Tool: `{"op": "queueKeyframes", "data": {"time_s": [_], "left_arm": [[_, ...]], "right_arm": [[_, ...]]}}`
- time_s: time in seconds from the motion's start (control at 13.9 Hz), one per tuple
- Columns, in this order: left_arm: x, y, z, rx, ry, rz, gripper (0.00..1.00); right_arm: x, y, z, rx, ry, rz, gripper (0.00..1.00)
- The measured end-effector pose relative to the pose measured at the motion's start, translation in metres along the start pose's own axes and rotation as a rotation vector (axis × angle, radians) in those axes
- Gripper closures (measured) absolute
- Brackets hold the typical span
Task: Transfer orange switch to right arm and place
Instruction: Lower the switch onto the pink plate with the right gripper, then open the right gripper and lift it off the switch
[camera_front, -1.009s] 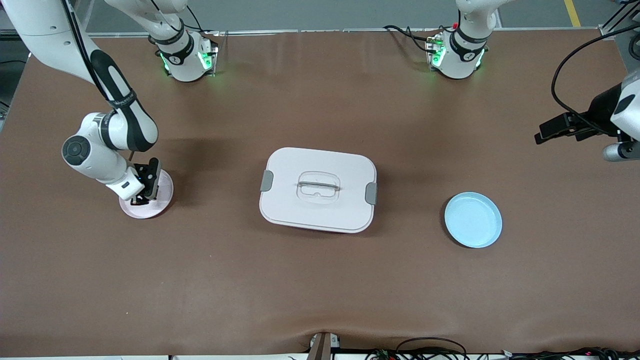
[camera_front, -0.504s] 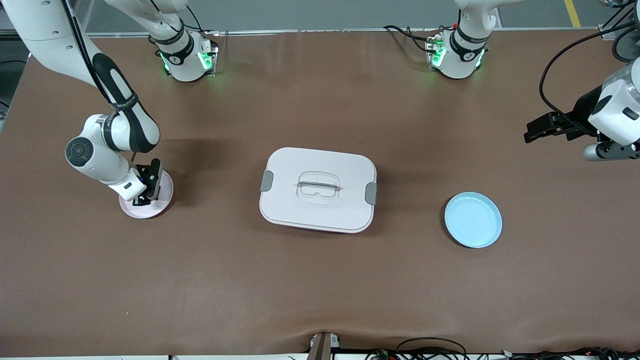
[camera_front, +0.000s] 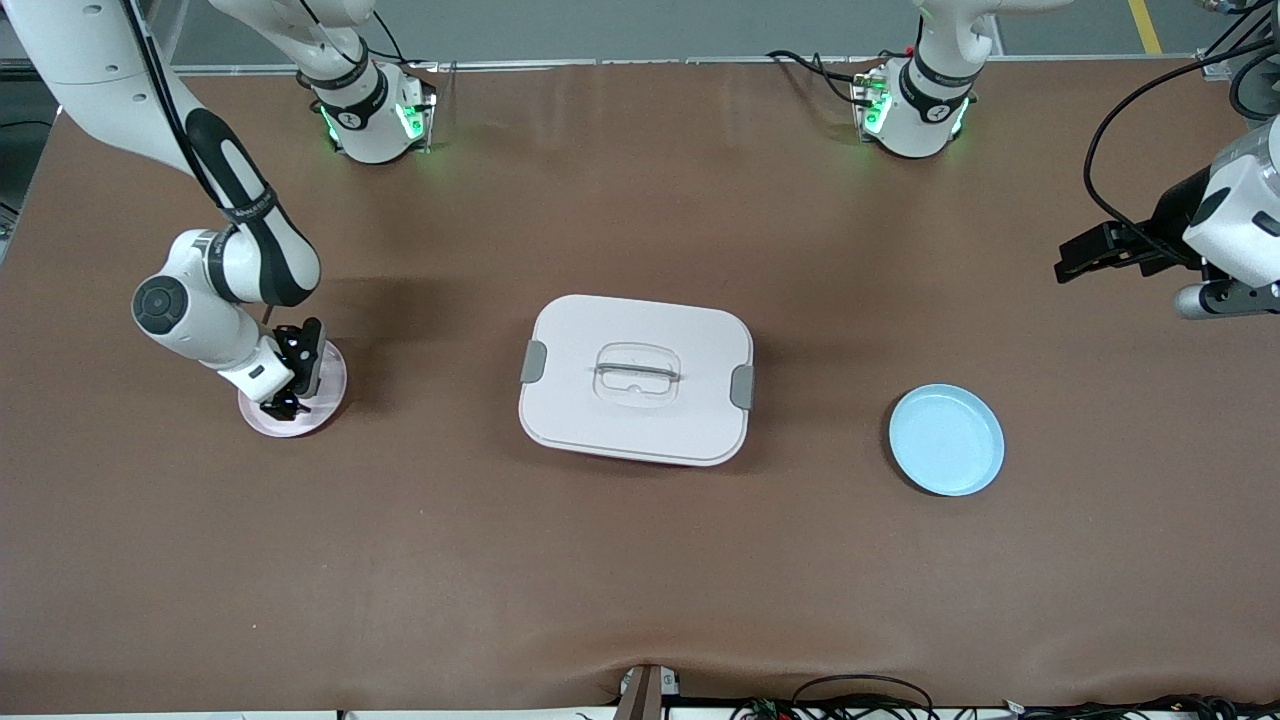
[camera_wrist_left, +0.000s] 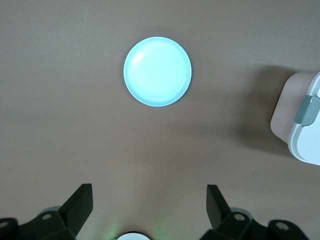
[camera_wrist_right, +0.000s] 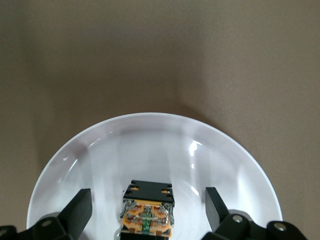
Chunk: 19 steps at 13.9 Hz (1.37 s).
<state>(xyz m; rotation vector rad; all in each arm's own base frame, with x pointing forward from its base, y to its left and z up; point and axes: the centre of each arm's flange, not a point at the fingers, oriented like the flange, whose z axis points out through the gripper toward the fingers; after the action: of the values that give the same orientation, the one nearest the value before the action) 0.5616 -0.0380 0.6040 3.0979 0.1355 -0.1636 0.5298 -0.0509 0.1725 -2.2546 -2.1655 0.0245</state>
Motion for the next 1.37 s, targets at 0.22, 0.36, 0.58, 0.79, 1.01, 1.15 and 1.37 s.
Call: {"op": "queueKeyframes", "data": {"time_s": [0.22, 0.36, 0.58, 0.79, 1.01, 1.15, 1.37], "left_arm": [[0.0, -0.001, -0.001, 0.0, 0.002, -0.001, 0.0], [0.0, 0.0, -0.006, -0.002, 0.013, -0.001, 0.0], [-0.001, 0.0, -0.017, -0.005, 0.037, 0.003, 0.0], [-0.001, -0.002, -0.017, -0.005, 0.038, 0.004, 0.0], [0.002, -0.012, -0.014, -0.003, 0.051, 0.031, 0.0], [-0.002, -0.022, -0.012, -0.005, 0.071, 0.039, 0.0], [-0.027, -0.026, -0.01, -0.006, 0.106, 0.041, 0.0]], "right_arm": [[0.0, 0.003, -0.003, -0.004, 0.0, 0.0, 0.0], [-0.001, 0.008, -0.007, 0.032, 0.0, 0.001, 0.0], [-0.003, 0.023, -0.027, 0.113, 0.0, 0.007, 0.0], [-0.004, 0.031, -0.053, 0.146, -0.006, 0.088, 0.0], [0.01, 0.024, -0.081, 0.208, -0.03, 0.278, 0.0], [0.032, 0.018, -0.108, 0.235, -0.066, 0.437, 0.0], [0.056, 0.013, -0.154, 0.23, -0.111, 0.643, 0.0]]}}
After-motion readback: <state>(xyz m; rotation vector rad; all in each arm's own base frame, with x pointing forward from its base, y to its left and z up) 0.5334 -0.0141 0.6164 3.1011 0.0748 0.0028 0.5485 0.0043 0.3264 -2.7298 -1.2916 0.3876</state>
